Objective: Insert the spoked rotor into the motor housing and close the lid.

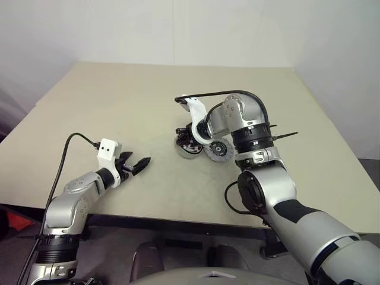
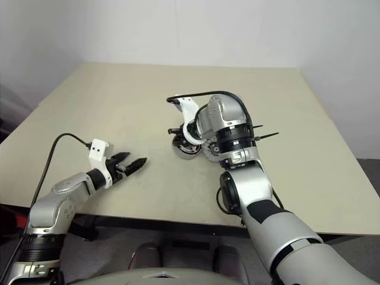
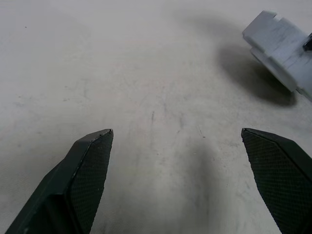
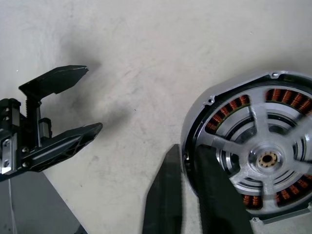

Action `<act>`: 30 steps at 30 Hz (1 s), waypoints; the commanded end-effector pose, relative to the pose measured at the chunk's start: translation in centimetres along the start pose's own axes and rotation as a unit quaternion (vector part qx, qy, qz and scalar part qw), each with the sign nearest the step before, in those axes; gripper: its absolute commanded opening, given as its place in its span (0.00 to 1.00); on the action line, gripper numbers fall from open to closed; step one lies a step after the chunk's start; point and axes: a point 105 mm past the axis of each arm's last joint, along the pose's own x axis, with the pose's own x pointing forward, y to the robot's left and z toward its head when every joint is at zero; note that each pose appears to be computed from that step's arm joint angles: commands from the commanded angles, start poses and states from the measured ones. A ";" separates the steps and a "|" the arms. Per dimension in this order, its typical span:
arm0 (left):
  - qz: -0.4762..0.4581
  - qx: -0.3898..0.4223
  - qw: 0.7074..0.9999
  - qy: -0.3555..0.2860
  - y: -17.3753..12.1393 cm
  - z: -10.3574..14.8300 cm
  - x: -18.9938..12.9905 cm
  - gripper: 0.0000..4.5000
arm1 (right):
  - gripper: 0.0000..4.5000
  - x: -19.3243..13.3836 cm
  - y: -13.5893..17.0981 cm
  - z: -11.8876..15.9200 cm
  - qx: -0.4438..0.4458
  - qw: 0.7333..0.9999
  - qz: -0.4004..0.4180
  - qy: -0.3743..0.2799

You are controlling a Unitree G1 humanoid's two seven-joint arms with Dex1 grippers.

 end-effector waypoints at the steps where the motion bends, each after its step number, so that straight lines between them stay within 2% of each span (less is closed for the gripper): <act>1: 0.001 0.018 0.999 -0.026 0.0 1.7 -0.3 1.00 | 0.42 -0.7 1.0 0.7 -0.030 0.999 0.006 -0.015; 7: 0.002 0.017 0.999 -0.027 0.1 1.7 -0.3 1.00 | 0.87 -1.1 1.6 0.8 -0.051 0.998 0.019 -0.015; 10: 0.002 0.017 0.999 -0.028 0.1 1.8 -0.2 1.00 | 0.87 -2.1 3.1 1.9 -0.065 0.996 0.049 -0.037; 14: -0.005 0.014 0.999 -0.033 -0.2 1.9 0.1 1.00 | 0.87 -4.6 5.6 5.5 -0.088 0.983 0.105 -0.123; 17: -0.016 0.013 0.999 -0.039 -0.6 2.3 0.6 1.00 | 0.87 -5.5 4.9 6.8 -0.101 0.974 0.119 -0.165; 18: -0.023 0.017 0.999 -0.038 -0.7 2.5 0.8 1.00 | 0.87 -5.7 3.8 7.2 -0.133 0.965 0.109 -0.199; 20: -0.031 0.024 0.999 -0.037 -0.7 2.8 0.9 1.00 | 0.87 -5.8 2.2 7.2 -0.179 0.953 0.093 -0.227; 21: -0.034 0.029 0.998 -0.036 -0.5 3.1 1.0 1.00 | 0.87 -5.8 0.0 6.9 -0.221 0.942 0.070 -0.243; 24: -0.038 0.037 0.998 -0.031 0.0 3.6 1.0 1.00 | 0.87 -5.8 -4.2 5.4 -0.312 0.921 0.014 -0.233; 26: -0.044 0.044 0.998 -0.024 0.2 3.7 1.2 1.00 | 0.87 -6.8 -8.4 4.7 -0.366 0.902 -0.058 -0.222; 28: -0.052 0.050 0.997 -0.017 0.3 3.8 1.6 1.00 | 0.78 -8.8 -11.7 4.4 -0.410 0.879 -0.116 -0.215; 30: -0.058 0.051 0.997 -0.016 0.2 3.8 2.0 1.00 | 0.65 -10.3 -13.1 4.8 -0.407 0.875 -0.137 -0.225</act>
